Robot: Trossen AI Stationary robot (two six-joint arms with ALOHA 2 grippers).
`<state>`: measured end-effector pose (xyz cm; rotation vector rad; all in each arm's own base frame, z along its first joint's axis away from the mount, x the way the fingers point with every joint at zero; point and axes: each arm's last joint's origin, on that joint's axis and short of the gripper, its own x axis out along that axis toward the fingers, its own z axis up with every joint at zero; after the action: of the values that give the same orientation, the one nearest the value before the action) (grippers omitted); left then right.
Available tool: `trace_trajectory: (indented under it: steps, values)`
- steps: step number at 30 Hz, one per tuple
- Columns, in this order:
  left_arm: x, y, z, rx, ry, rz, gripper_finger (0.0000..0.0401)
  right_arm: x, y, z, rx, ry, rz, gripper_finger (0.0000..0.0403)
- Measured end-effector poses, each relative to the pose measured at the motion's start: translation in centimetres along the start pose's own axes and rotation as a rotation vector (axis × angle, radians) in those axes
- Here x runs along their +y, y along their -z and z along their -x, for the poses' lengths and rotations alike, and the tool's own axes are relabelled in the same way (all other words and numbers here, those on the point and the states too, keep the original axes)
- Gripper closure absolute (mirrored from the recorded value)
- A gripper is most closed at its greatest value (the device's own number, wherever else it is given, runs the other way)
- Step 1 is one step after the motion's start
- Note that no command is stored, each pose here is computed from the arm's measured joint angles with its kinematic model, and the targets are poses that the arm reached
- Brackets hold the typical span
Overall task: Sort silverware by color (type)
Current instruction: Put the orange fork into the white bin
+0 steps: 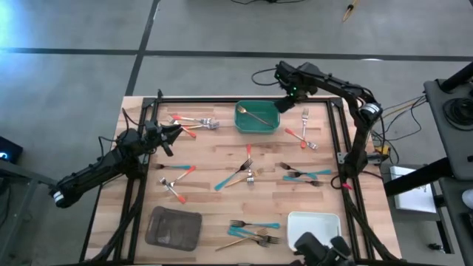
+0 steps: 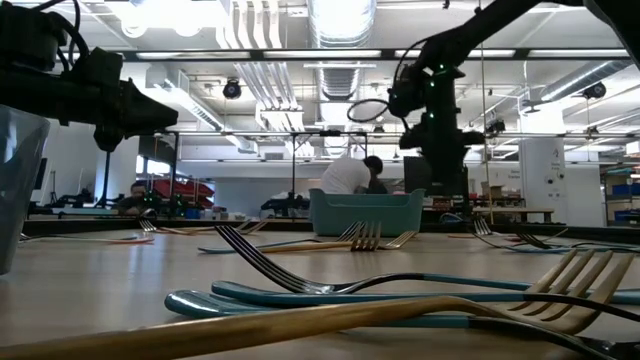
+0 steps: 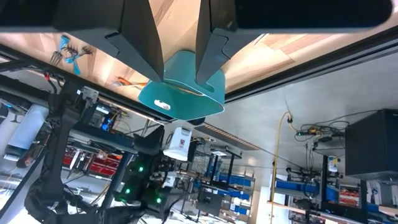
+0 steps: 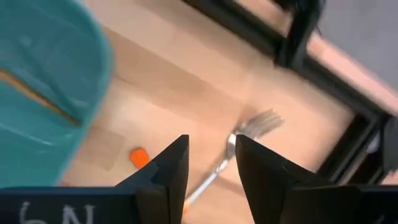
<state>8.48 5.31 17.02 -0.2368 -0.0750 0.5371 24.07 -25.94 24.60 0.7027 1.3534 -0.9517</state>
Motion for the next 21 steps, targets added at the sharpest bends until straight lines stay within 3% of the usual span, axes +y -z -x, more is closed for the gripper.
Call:
trace_trajectory:
  steps: [12, 21]
  values:
    - [0.0, 0.0, 0.0, 0.0, -0.001, 0.0, 0.0324, -0.5, 3.9, -4.8, 0.245, 0.065, -0.079, 0.0284]
    - [0.0, 0.0, 0.0, 0.0, 0.0, 0.0, 0.0324, -0.6, 5.3, -6.0, 0.264, 0.042, -0.149, 0.0284]
